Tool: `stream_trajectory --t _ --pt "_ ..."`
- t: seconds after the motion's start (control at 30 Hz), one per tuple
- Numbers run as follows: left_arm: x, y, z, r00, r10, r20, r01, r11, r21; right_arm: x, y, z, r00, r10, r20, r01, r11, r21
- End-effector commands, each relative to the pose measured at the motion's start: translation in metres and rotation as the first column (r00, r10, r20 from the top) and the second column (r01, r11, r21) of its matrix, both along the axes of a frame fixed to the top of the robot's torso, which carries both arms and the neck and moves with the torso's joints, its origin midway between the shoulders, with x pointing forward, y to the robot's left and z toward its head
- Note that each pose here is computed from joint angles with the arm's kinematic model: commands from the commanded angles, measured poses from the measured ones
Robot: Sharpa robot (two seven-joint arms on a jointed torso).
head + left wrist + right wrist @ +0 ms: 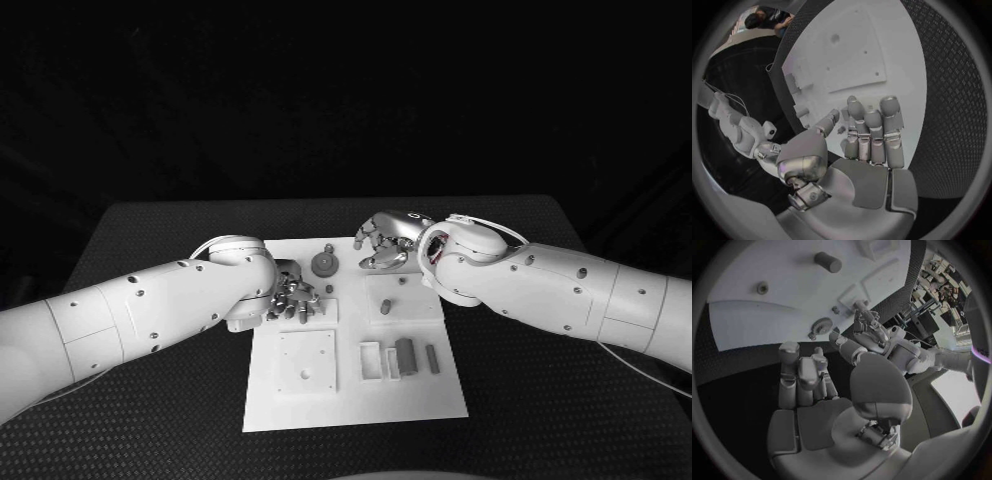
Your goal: Assemble the parts on the task board
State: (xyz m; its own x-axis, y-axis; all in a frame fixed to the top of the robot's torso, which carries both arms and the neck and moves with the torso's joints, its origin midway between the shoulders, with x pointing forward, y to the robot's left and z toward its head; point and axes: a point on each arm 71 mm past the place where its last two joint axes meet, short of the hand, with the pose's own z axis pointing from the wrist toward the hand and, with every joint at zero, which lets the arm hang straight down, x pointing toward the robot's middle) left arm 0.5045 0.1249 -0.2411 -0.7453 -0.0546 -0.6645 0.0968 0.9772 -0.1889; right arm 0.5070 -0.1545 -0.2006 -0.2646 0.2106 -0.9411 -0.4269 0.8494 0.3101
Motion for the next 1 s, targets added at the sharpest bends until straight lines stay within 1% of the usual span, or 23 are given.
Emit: stream_trajectory --t 0.03,0.17,0.43,0.63,1.0 --pt "-0.0015 -0.003 0.0012 1.0 -0.015 0.015 0.015 1.0 -0.003 -0.001 0.001 -0.001 1.0 0.01 -0.005 -0.01 1.0 -0.006" --pt "-0.0024 -0.003 0.0013 1.0 -0.022 0.016 0.022 1.0 0.006 -0.001 0.001 -0.001 1.0 0.009 -0.005 -0.009 1.0 -0.006" --pt "-0.0012 -0.001 0.0015 0.999 -0.019 0.026 0.019 1.0 0.011 -0.001 0.001 -0.001 1.0 0.009 -0.005 -0.009 1.0 -0.006" --pt "0.0 0.005 0.0017 1.0 -0.006 0.03 0.006 1.0 0.006 -0.001 0.0 -0.001 1.0 0.007 -0.005 -0.007 1.0 -0.006" --pt "-0.0011 0.018 0.0032 0.998 0.061 -0.003 -0.061 0.996 -0.07 -0.001 -0.001 -0.001 1.0 0.003 -0.004 -0.003 1.0 -0.006"
